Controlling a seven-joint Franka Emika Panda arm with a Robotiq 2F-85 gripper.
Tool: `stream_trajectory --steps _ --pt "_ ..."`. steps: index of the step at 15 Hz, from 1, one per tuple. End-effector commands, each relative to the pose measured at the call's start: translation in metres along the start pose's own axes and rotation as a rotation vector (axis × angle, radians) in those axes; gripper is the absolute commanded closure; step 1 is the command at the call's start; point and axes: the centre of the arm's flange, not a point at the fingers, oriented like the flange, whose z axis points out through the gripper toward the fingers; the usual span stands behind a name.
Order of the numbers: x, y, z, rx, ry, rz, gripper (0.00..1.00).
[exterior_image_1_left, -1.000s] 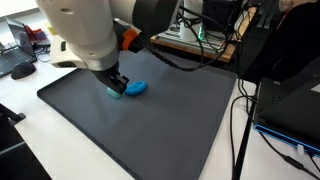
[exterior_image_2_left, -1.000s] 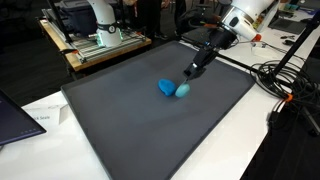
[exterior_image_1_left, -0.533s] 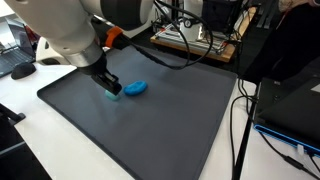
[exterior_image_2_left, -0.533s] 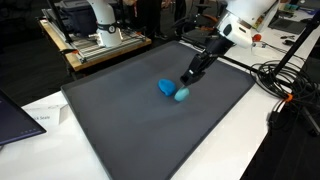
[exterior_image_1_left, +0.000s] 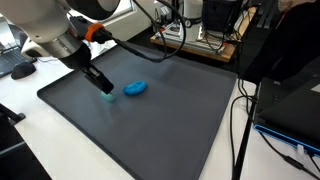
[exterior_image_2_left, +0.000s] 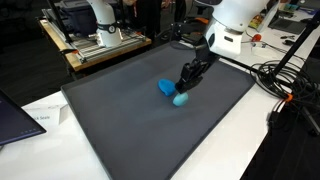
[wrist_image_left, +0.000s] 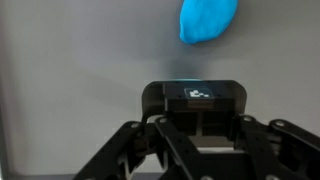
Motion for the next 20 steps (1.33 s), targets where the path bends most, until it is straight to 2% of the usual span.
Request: stream_trajectory --steps 1,7,14,20 --pt "-0.012 0.015 -0.009 0.099 0.049 -0.001 0.78" --pt "-0.028 0.037 -0.018 0.184 0.134 0.023 0.78" --pt "-0.063 0.056 -0.014 0.227 0.089 0.007 0.78" --pt "-0.109 0.056 -0.025 0.239 0.112 0.007 0.78"
